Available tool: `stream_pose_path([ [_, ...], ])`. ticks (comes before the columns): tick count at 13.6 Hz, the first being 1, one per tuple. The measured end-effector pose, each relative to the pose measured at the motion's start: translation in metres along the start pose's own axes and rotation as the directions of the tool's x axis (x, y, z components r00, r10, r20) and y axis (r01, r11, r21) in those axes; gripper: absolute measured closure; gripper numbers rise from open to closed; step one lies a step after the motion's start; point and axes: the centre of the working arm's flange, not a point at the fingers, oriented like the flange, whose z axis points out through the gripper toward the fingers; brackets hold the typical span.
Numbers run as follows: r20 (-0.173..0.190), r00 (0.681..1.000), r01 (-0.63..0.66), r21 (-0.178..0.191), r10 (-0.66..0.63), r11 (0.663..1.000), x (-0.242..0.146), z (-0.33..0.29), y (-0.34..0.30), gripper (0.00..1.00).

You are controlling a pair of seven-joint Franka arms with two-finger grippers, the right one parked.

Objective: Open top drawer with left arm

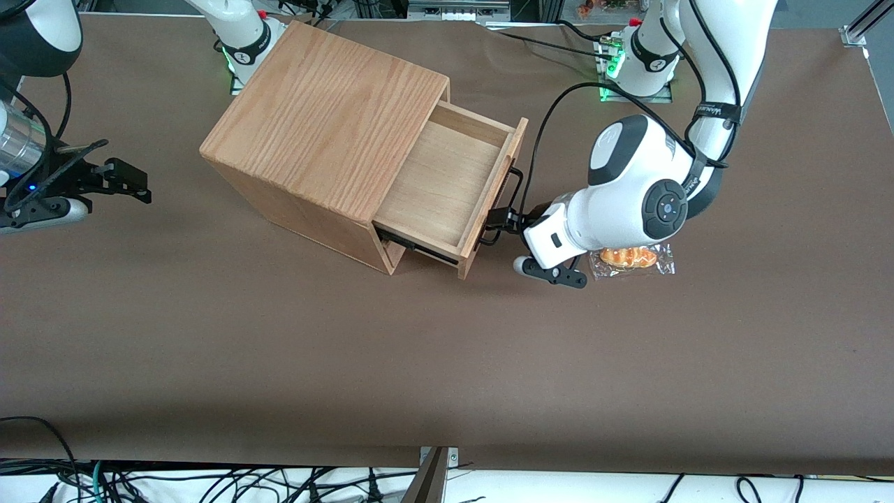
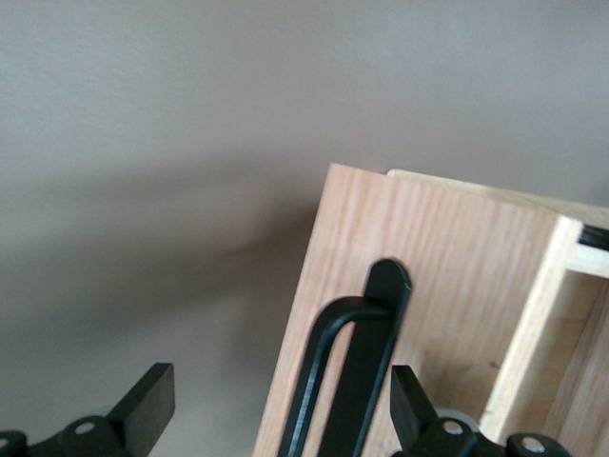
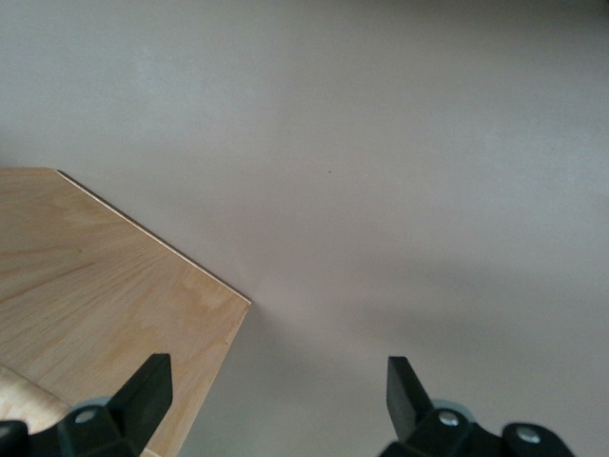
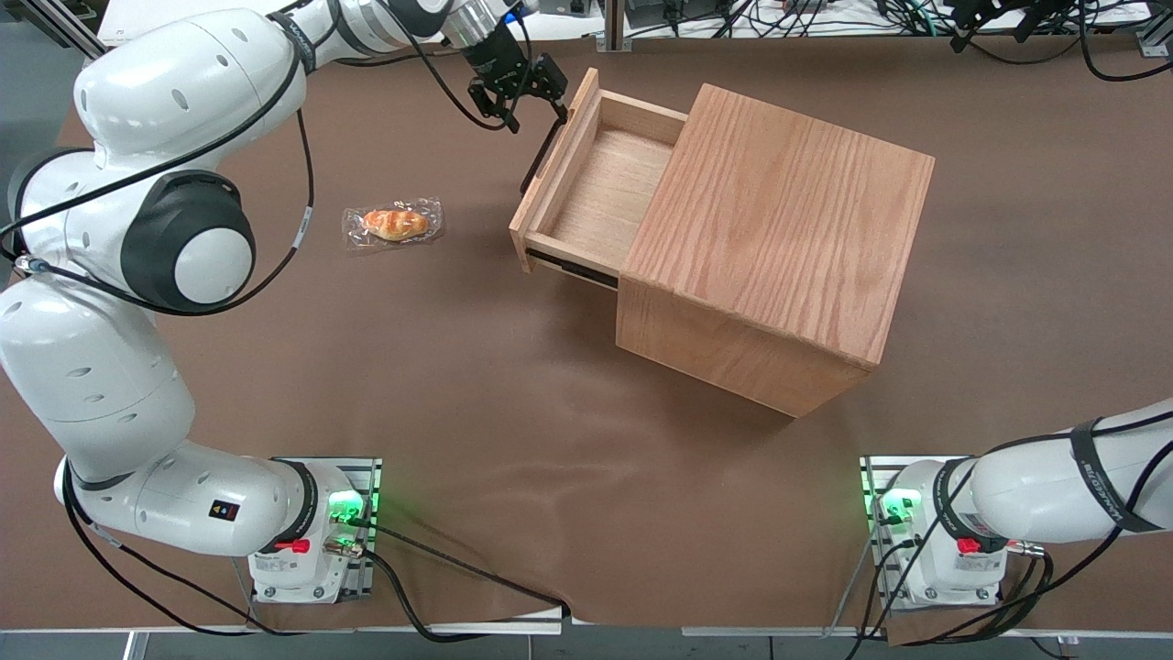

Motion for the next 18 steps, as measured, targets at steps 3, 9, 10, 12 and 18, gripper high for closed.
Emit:
stream_pose_path([
  [3,-0.007,0.998,0.066,-0.009,-0.066,0.998,0.013,-0.046,-0.049,0.0],
  [9,-0.013,0.982,0.189,0.165,-0.189,0.968,0.011,-0.127,-0.191,0.0],
  [10,-0.008,0.984,0.175,0.2,-0.177,0.964,0.009,-0.133,-0.205,0.0],
  [12,0.004,0.99,0.137,0.246,-0.143,0.96,0.003,-0.146,-0.23,0.0],
  [18,-0.04,0.999,0.024,0.342,-0.011,0.94,-0.055,-0.24,-0.268,0.0],
])
